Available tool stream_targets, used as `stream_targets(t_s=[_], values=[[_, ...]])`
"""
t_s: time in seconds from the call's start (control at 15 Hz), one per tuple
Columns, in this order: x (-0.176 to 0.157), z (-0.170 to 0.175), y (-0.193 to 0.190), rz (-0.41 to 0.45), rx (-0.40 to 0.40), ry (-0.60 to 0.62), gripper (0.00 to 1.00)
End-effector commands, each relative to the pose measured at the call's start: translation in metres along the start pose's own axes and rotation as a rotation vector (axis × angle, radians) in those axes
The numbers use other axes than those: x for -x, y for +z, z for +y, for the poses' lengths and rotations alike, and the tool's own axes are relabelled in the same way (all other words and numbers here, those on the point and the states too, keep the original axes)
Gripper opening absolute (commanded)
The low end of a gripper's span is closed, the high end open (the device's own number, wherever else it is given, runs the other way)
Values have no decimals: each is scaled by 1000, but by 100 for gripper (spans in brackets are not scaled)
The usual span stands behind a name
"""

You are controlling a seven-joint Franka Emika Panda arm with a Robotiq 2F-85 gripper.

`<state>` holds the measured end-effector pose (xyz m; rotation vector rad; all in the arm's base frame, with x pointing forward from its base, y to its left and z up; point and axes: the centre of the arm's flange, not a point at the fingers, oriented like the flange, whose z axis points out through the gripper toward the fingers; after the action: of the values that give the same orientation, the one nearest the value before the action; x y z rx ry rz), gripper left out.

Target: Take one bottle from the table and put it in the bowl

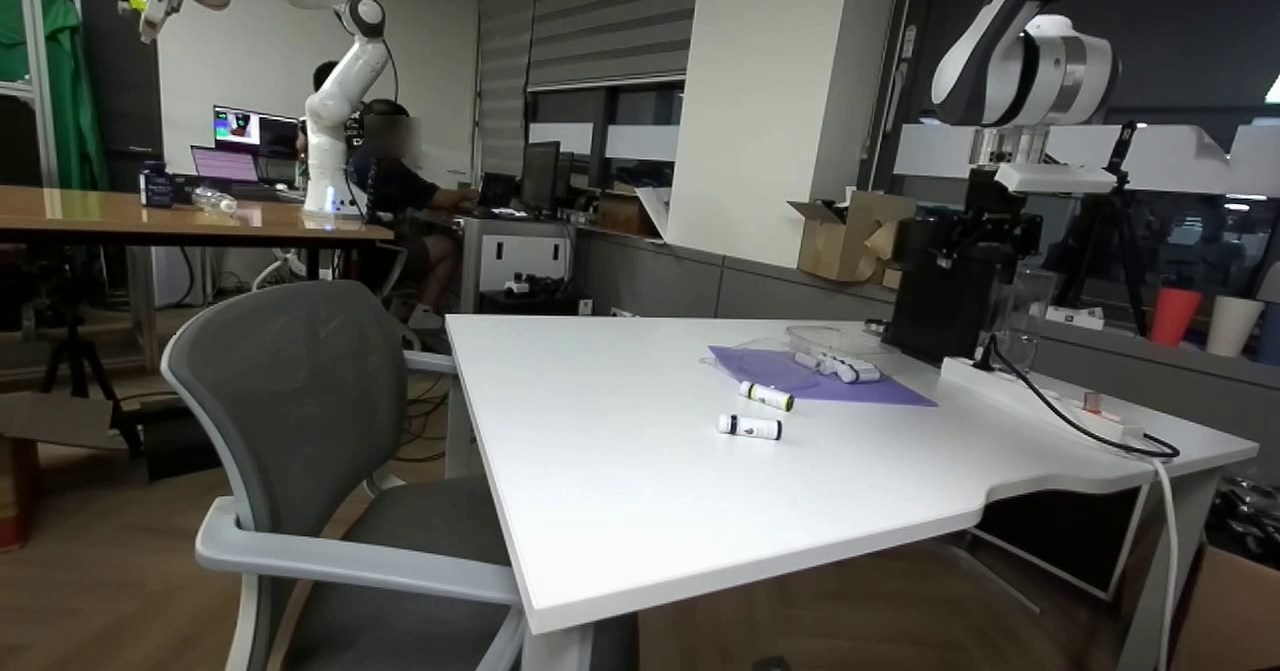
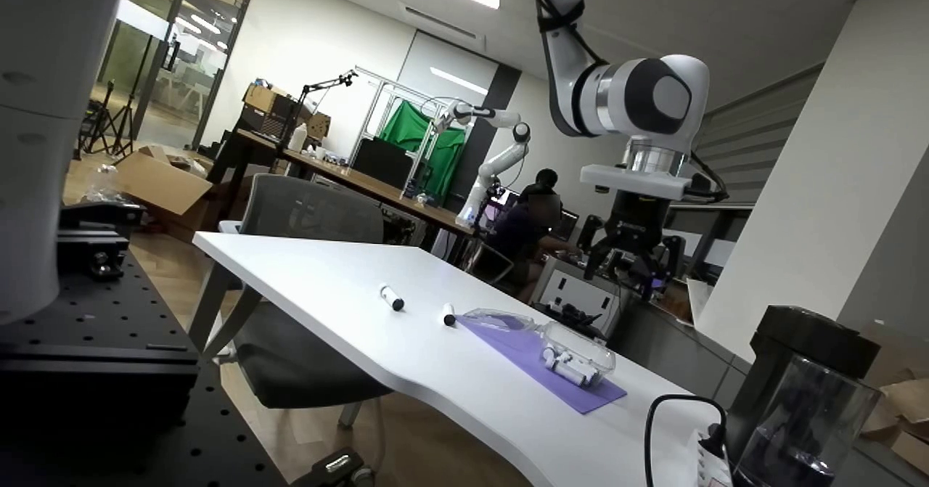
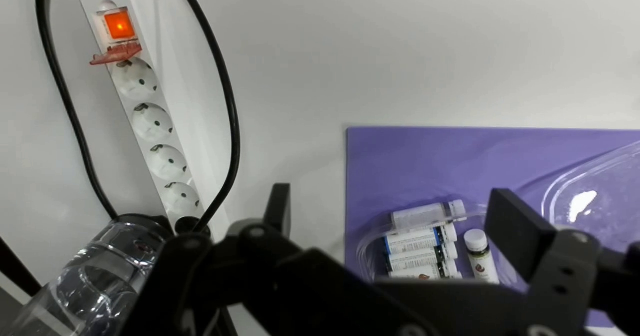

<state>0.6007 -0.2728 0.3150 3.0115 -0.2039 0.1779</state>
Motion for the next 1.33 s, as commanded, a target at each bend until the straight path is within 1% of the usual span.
stream_targets(t_s=[0.0, 0.27, 0.4, 0.6, 0.73, 0.93, 1.13, 1.27], values=[[-34, 17, 9, 26, -37, -21, 100], [-92, 27, 25, 87, -64, -45, 100], [-120, 23, 39, 102, -79, -68, 100], [-149, 3, 66, 78, -124, -110, 100], [-156, -20, 80, 33, -168, -162, 100], [-157, -59, 90, -29, -244, -270, 100], [-148, -101, 95, -91, -298, -379, 100], [-135, -130, 98, -128, -321, -448, 100]])
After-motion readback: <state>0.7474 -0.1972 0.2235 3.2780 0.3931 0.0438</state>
